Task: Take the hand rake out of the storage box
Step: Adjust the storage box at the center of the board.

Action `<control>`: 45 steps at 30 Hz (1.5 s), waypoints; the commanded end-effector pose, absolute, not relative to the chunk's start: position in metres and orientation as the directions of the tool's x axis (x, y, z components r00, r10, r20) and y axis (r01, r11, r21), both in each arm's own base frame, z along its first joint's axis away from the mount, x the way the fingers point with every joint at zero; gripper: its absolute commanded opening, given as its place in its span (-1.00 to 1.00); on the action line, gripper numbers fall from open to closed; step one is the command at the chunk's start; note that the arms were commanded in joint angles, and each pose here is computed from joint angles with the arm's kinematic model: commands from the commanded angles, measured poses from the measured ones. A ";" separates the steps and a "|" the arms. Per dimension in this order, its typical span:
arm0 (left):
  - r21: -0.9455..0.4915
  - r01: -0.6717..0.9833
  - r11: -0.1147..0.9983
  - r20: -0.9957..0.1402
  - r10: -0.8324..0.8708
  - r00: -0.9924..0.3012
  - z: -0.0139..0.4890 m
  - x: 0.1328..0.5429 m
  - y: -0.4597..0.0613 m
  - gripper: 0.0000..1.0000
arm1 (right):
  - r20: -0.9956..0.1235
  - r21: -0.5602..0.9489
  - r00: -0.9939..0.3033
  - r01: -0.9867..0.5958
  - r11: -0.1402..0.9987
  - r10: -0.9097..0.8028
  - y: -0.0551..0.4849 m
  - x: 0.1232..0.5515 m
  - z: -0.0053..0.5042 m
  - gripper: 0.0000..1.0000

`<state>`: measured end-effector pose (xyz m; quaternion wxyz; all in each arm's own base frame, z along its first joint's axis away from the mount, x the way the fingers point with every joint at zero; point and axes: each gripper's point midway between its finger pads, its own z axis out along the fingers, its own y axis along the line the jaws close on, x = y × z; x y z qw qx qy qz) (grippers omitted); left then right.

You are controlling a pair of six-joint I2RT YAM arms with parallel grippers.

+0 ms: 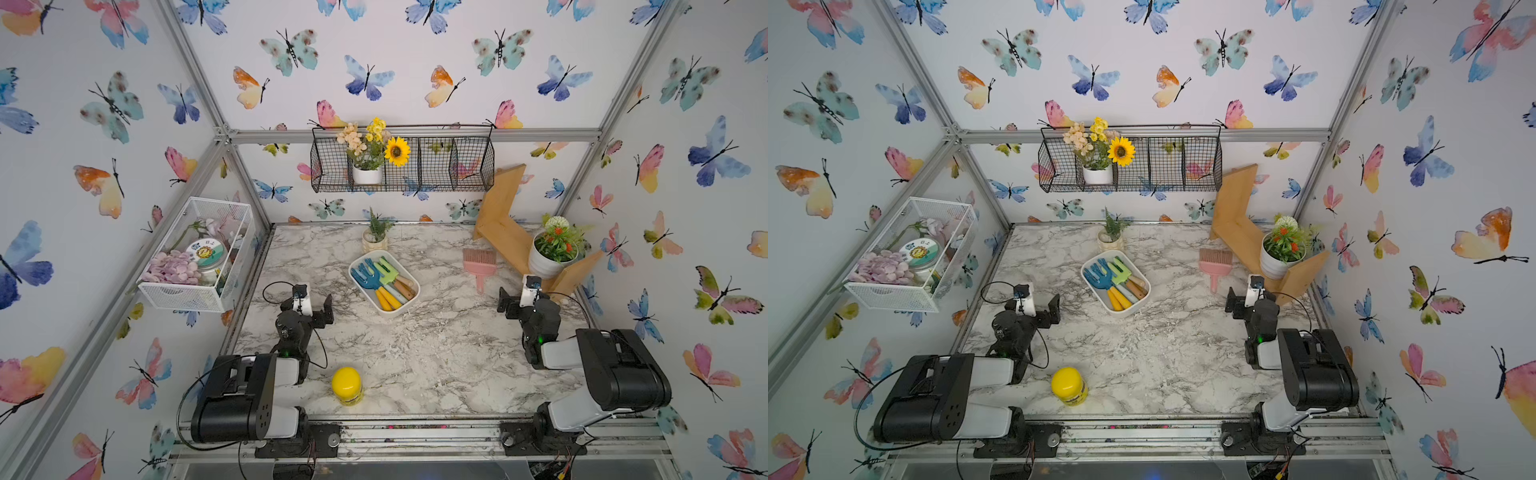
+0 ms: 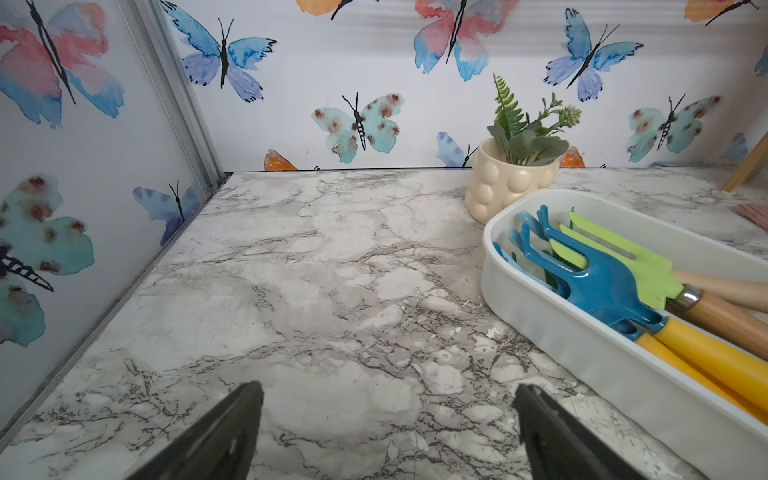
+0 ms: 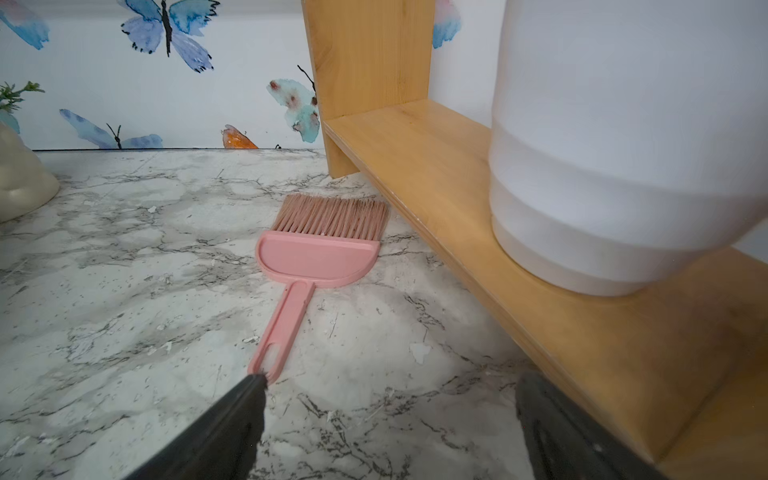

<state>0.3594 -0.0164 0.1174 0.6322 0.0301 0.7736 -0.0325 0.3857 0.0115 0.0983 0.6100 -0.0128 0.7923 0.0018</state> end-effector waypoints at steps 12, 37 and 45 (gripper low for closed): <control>-0.042 0.052 0.998 -0.977 -0.031 -0.212 0.116 0.362 -0.011 0.97 | -0.971 -0.015 -0.239 -0.037 0.999 -0.023 0.014 0.387 0.101 0.96; -0.049 -0.132 0.990 -0.896 -0.102 -0.432 0.145 0.384 0.000 0.97 | -0.873 0.039 -0.488 -0.040 0.998 0.014 0.026 0.392 0.107 0.97; -0.161 -0.204 0.966 -0.837 -0.243 -0.491 0.144 0.384 -0.001 0.97 | -0.837 0.017 -0.542 -0.162 0.987 -0.075 0.080 0.381 0.123 0.97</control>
